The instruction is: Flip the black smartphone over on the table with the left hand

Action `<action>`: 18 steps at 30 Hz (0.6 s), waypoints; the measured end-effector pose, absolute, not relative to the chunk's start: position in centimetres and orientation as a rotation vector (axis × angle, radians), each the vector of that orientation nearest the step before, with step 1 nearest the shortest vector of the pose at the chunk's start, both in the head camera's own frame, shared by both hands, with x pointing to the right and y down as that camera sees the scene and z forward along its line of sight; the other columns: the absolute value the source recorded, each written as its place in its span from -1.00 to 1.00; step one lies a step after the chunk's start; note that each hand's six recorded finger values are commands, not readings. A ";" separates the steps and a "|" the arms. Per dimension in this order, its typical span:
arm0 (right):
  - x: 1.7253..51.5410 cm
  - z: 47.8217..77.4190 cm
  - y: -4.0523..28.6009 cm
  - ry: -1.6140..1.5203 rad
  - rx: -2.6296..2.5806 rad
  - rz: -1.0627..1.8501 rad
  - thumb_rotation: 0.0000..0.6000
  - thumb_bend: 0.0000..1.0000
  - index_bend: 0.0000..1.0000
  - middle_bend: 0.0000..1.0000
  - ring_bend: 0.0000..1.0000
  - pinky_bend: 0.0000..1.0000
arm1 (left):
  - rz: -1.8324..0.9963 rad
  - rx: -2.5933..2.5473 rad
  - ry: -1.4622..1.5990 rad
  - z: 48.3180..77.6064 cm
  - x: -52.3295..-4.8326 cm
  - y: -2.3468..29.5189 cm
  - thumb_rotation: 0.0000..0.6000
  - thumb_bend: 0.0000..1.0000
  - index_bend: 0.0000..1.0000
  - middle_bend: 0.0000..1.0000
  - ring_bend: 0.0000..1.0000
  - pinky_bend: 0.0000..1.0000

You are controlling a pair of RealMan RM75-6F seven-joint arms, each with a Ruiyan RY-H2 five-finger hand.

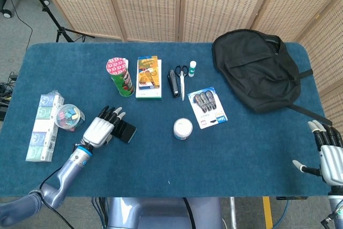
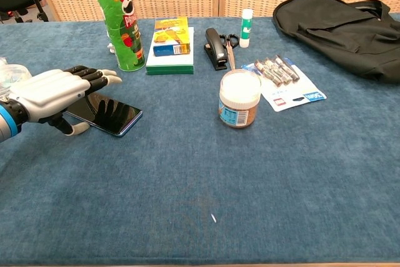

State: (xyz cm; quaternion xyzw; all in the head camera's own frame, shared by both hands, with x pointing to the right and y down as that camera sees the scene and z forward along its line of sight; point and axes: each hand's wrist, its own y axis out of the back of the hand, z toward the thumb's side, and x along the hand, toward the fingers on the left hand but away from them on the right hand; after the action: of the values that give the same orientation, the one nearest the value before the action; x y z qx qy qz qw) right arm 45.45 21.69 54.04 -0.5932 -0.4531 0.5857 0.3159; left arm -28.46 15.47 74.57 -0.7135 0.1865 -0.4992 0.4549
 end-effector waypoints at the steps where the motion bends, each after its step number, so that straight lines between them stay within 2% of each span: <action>1: 45.4 54.0 21.7 -1.194 -1.563 1.542 1.00 -1.00 -1.00 -1.00 -1.00 -1.00 | -1.233 -1.760 0.461 74.6 -28.4 15.4 1.00 -0.27 -1.00 -1.00 -1.00 -1.00; 5: 45.5 54.0 21.7 -1.195 -1.564 1.543 1.00 -1.00 -1.00 -1.00 -1.00 -1.00 | -1.235 -1.765 0.467 74.8 -28.3 15.3 1.00 -0.16 -0.89 -1.00 -1.00 -1.00; 11: 45.5 54.1 21.7 -1.196 -1.567 1.543 1.00 -1.00 -1.00 -1.00 -1.00 -1.00 | -1.228 -1.772 0.474 74.9 -28.4 15.4 1.00 -0.05 -0.48 -1.00 -1.00 -1.00; 18: 45.5 54.0 21.7 -1.199 -1.569 1.540 1.00 -1.00 -1.00 -1.00 -1.00 -1.00 | -1.218 -1.774 0.494 75.0 -28.8 15.5 1.00 0.28 -0.17 -1.00 -1.00 -1.00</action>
State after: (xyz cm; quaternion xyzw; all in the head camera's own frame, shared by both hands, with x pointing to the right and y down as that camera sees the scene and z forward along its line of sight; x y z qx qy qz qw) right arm 45.46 21.70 53.98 -0.5950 -0.4546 0.5840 0.3135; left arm -28.80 15.50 74.96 -0.7177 0.1997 -0.4926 0.4500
